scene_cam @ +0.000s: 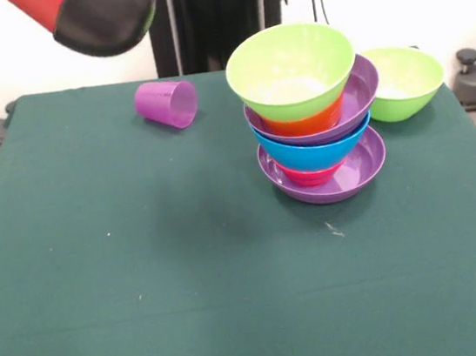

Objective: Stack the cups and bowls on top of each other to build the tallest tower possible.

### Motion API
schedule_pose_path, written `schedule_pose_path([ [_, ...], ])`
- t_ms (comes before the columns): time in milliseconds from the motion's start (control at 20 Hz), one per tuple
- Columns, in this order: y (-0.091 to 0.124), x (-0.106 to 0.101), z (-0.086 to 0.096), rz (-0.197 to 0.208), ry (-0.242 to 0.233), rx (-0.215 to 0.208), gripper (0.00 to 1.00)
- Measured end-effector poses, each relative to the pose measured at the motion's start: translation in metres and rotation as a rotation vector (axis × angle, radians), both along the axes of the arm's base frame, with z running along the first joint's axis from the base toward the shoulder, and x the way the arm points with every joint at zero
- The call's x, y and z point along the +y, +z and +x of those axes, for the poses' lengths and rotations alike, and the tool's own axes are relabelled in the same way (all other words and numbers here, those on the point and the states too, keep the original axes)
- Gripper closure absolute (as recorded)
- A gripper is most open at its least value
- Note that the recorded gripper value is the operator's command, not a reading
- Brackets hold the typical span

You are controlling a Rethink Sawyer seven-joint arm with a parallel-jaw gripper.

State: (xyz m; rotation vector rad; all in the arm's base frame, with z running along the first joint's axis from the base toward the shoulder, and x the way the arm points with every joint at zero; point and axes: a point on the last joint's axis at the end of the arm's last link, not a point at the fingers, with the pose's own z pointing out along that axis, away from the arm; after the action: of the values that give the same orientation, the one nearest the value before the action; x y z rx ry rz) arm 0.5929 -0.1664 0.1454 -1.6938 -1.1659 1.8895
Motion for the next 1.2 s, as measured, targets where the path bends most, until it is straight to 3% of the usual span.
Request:
schedule_pose_path([
  [750, -0.082, 0.014, 0.011, 0.032, 0.046, 0.069, 0.0],
  [1000, -0.101, 0.02, 0.019, 0.014, 0.071, 0.09, 0.0],
  [1200, -0.104, 0.023, 0.025, -0.012, 0.084, 0.15, 0.0],
])
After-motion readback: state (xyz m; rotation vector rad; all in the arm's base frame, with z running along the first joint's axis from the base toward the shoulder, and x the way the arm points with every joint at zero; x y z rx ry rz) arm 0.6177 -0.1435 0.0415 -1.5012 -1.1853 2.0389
